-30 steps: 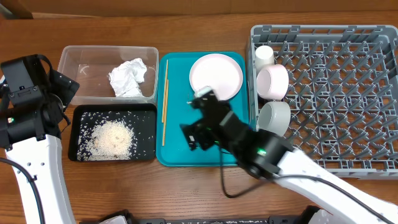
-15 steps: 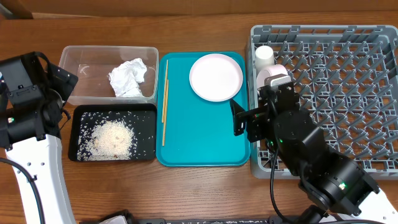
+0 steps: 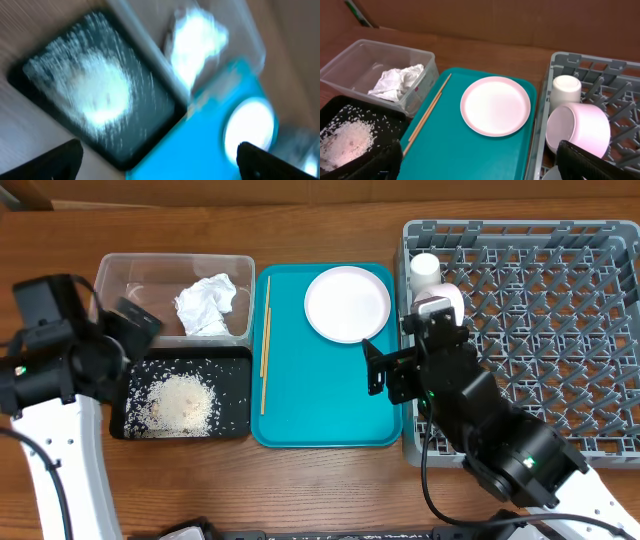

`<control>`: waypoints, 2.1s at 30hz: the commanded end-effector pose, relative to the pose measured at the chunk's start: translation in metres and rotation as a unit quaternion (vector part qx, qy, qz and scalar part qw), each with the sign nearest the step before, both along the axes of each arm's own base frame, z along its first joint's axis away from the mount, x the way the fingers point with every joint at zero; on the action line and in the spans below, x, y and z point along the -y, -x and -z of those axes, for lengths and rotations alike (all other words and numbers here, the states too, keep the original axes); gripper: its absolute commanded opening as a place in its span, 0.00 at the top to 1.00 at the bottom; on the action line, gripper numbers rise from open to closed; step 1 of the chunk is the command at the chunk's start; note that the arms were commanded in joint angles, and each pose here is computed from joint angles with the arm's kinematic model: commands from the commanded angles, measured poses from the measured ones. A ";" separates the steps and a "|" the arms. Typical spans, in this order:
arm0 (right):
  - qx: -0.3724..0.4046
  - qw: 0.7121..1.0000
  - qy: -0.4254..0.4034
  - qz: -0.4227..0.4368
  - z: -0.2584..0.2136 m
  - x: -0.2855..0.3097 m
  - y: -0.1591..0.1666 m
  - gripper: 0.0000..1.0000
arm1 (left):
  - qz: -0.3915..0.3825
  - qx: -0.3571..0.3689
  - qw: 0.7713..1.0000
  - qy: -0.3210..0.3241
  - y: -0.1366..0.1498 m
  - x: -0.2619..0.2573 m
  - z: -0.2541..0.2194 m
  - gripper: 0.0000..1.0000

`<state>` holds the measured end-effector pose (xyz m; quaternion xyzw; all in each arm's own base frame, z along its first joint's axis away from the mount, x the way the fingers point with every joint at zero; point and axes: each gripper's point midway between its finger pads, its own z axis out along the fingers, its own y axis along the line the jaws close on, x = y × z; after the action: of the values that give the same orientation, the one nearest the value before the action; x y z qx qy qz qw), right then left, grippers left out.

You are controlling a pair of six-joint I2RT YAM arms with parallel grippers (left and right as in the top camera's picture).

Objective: Sort waste into correct bins and load items into the dishwasher

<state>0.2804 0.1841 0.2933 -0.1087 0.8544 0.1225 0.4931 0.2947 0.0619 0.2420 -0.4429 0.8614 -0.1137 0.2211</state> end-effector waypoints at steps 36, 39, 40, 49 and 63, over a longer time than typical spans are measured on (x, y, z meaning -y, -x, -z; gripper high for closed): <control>-0.047 0.998 0.050 0.007 0.044 -0.013 -0.019 0.00 | 0.339 -0.182 0.895 -0.224 -0.026 0.168 0.168 0.96; -0.047 0.998 0.050 0.007 0.044 -0.013 -0.019 0.00 | 0.330 -0.183 0.899 -0.222 -0.031 0.163 0.173 0.96; -0.047 0.998 0.050 0.007 0.044 -0.013 -0.019 0.00 | 0.325 -0.182 0.901 -0.220 -0.034 0.162 0.175 0.96; -0.047 0.998 0.050 0.007 0.044 -0.013 -0.019 0.00 | 0.308 -0.170 0.906 -0.233 -0.055 0.159 0.194 0.96; -0.047 0.998 0.050 0.007 0.044 -0.013 -0.019 0.00 | 0.293 -0.205 0.883 -0.303 -0.066 0.140 0.236 0.96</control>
<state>0.2968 0.1992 0.2479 -0.1261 0.8834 0.0867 0.4429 0.3596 -0.0875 0.0148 -0.0929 0.9761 0.1569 0.1185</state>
